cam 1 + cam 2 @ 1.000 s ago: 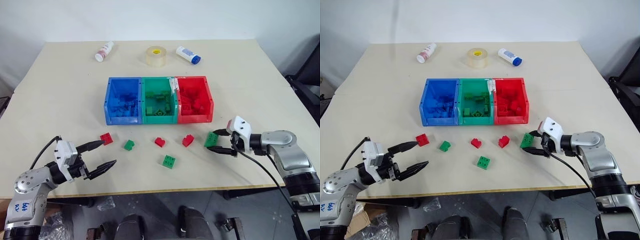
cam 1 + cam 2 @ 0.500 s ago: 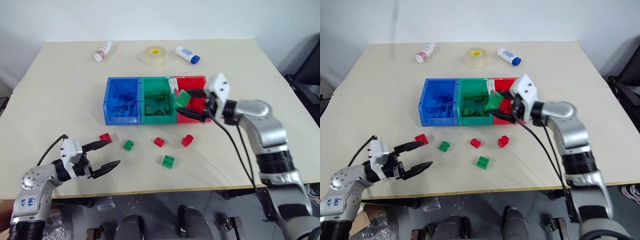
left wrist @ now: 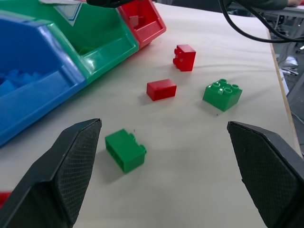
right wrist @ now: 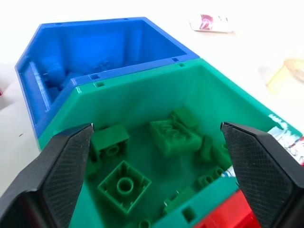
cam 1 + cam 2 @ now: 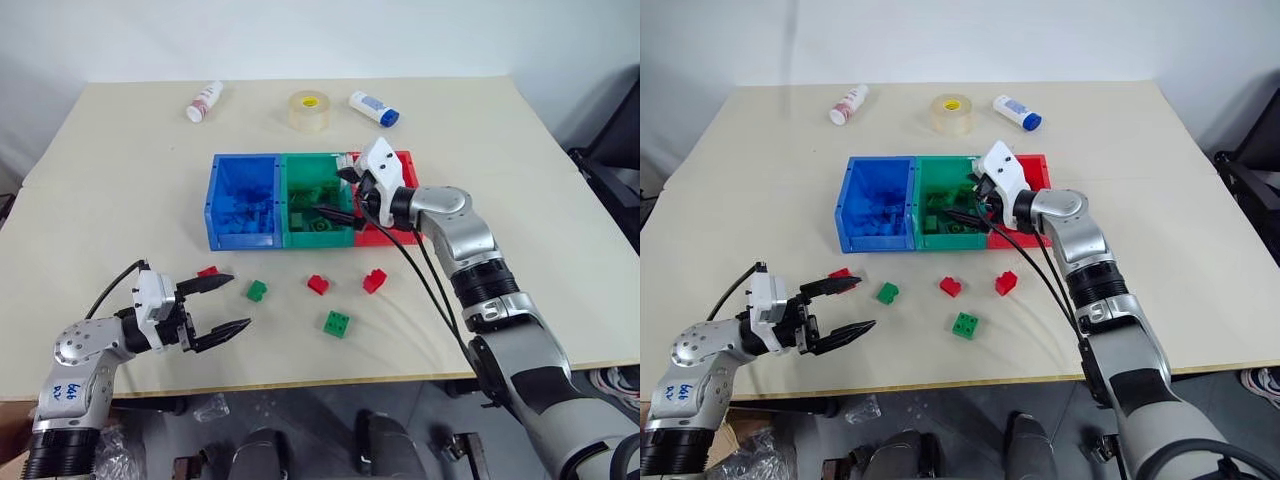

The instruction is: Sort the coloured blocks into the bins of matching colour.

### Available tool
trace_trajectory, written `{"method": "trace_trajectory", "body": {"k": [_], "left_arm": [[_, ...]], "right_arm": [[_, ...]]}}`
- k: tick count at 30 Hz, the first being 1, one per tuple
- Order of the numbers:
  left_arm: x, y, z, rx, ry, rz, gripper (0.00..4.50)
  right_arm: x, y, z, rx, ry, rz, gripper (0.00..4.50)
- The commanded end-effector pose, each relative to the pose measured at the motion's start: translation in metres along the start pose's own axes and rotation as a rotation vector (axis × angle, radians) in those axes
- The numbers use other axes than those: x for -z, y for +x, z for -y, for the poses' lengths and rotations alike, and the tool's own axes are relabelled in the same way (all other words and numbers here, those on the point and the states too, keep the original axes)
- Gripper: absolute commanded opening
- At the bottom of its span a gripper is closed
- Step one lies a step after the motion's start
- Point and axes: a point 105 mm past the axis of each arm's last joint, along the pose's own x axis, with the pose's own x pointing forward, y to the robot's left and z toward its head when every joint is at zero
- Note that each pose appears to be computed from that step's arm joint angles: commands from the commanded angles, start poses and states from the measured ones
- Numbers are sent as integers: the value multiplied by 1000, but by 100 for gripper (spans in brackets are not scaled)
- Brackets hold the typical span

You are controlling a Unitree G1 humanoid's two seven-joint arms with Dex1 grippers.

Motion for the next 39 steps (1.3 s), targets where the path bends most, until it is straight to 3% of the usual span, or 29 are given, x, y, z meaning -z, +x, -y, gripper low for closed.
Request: {"method": "trace_trajectory", "body": {"k": [1, 6, 12, 16, 20, 31, 37, 39], "left_arm": [[-2, 3, -3, 22, 14, 21, 450], [-1, 4, -8, 43, 16, 26, 450], [1, -1, -11, 69, 51, 25, 450], [3, -3, -13, 65, 58, 11, 450], [0, -3, -15, 61, 57, 12, 450], [-6, -6, -1, 46, 55, 23, 450], [-7, -15, 7, -4, 54, 12, 450], [-7, -18, 9, -17, 52, 8, 450]], "right_arm": [[-9, -32, -12, -84, -42, 30, 447], [7, -103, -55, -291, -3, -32, 447], [48, -188, -60, -148, 87, -265, 447], [57, -211, -64, -98, 115, -325, 447], [56, -199, -65, -111, 110, -312, 447], [75, -103, -67, -290, 40, -281, 447], [83, -75, -68, -326, 28, -267, 447], [83, -75, -69, -338, 28, -258, 396]]}}
